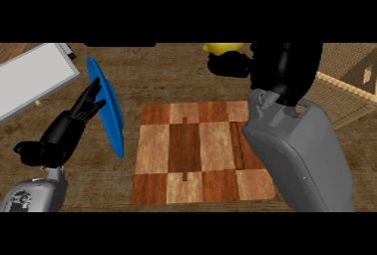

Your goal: Pick the lemon from the cutting board and place it in the basket

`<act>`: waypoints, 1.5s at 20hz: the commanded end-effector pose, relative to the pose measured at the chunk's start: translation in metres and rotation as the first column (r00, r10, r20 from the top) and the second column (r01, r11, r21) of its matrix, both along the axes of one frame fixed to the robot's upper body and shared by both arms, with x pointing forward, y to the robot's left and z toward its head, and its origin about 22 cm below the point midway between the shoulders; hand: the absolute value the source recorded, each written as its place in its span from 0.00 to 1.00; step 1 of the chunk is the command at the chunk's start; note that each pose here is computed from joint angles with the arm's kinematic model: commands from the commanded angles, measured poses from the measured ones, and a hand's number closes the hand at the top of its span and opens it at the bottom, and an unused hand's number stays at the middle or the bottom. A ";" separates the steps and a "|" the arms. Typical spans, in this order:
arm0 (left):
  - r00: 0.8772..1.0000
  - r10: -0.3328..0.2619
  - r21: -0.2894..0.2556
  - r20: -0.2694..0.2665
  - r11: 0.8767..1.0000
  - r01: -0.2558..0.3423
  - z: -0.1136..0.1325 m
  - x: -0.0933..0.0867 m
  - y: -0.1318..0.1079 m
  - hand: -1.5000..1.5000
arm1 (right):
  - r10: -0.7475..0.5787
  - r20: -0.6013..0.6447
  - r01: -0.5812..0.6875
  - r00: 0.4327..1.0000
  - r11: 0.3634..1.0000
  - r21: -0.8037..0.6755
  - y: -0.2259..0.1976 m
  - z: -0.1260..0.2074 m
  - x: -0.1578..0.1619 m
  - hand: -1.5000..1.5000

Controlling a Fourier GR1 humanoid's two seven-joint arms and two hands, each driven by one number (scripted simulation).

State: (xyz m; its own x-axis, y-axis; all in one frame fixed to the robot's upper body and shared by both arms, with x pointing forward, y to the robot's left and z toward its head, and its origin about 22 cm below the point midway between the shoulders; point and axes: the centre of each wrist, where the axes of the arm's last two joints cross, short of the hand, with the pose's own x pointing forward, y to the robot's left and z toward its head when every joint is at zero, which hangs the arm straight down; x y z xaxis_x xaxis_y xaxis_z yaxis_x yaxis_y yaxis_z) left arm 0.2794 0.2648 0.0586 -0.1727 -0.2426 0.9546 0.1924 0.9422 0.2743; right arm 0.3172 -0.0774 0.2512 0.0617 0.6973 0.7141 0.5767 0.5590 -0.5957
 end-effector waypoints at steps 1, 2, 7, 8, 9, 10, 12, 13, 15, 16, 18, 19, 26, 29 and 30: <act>1.000 -0.004 0.005 -0.005 1.000 0.004 0.002 -0.005 -0.005 0.50 | -0.144 -0.005 0.144 0.989 0.987 0.072 -0.032 0.010 0.033 1.00; 1.000 0.013 -0.007 -0.002 1.000 -0.013 0.021 0.012 0.002 0.50 | -0.158 0.019 0.155 0.987 0.983 0.095 -0.052 0.021 0.040 1.00; 1.000 0.020 0.011 -0.010 1.000 -0.020 -0.002 0.009 0.009 0.50 | -0.238 0.036 0.233 0.971 0.967 0.102 -0.082 0.035 0.053 1.00; 1.000 0.001 -0.003 0.000 1.000 -0.001 0.005 -0.002 -0.001 0.50 | -0.267 0.047 0.262 0.963 0.960 0.097 -0.097 0.018 0.065 1.00; 1.000 0.009 0.017 -0.020 1.000 -0.009 0.002 0.009 0.008 0.50 | -0.250 0.037 0.246 0.967 0.964 0.101 -0.092 0.016 0.046 1.00; 1.000 0.013 -0.012 -0.008 1.000 -0.013 -0.006 0.008 0.005 0.50 | -0.261 0.028 0.257 0.965 0.962 0.092 -0.112 0.013 0.065 1.00; 1.000 0.015 -0.013 -0.013 1.000 -0.015 0.002 -0.006 -0.017 0.50 | -0.291 -0.008 0.290 0.957 0.952 0.100 -0.114 0.012 0.070 1.00; 1.000 -0.011 0.004 -0.015 1.000 0.011 -0.002 0.002 0.003 0.50 | -0.279 -0.005 0.278 0.960 0.954 0.113 -0.121 0.011 0.084 1.00; 1.000 0.009 -0.001 -0.010 1.000 -0.009 0.005 -0.017 0.000 0.50 | -0.264 -0.016 0.264 0.964 0.959 0.100 -0.151 -0.001 0.077 1.00; 1.000 -0.011 -0.014 -0.029 1.000 0.011 0.000 0.000 0.003 0.50 | -0.257 -0.046 0.261 0.965 0.959 0.115 -0.142 -0.001 0.077 1.00; 1.000 0.012 -0.005 -0.010 1.000 -0.012 -0.014 0.003 0.007 0.50 | -0.252 -0.047 0.256 0.967 0.962 0.097 -0.146 -0.007 0.087 1.00; 1.000 -0.005 0.002 0.000 1.000 0.005 -0.007 -0.008 -0.001 0.50 | -0.251 -0.050 0.255 0.967 0.962 0.100 -0.158 -0.016 0.084 1.00; 1.000 0.004 0.004 0.003 1.000 -0.004 0.012 0.006 0.002 0.50 | -0.308 0.038 0.306 0.951 0.951 0.041 -0.206 -0.061 0.075 1.00; 1.000 0.002 0.003 -0.015 1.000 -0.002 -0.005 0.000 0.006 0.50 | -0.311 0.041 0.311 0.949 0.950 0.012 -0.223 -0.063 0.080 1.00; 1.000 0.005 0.006 -0.011 1.000 -0.005 -0.001 0.008 0.008 0.50 | -0.301 0.048 0.301 0.953 0.954 0.006 -0.222 -0.081 0.077 1.00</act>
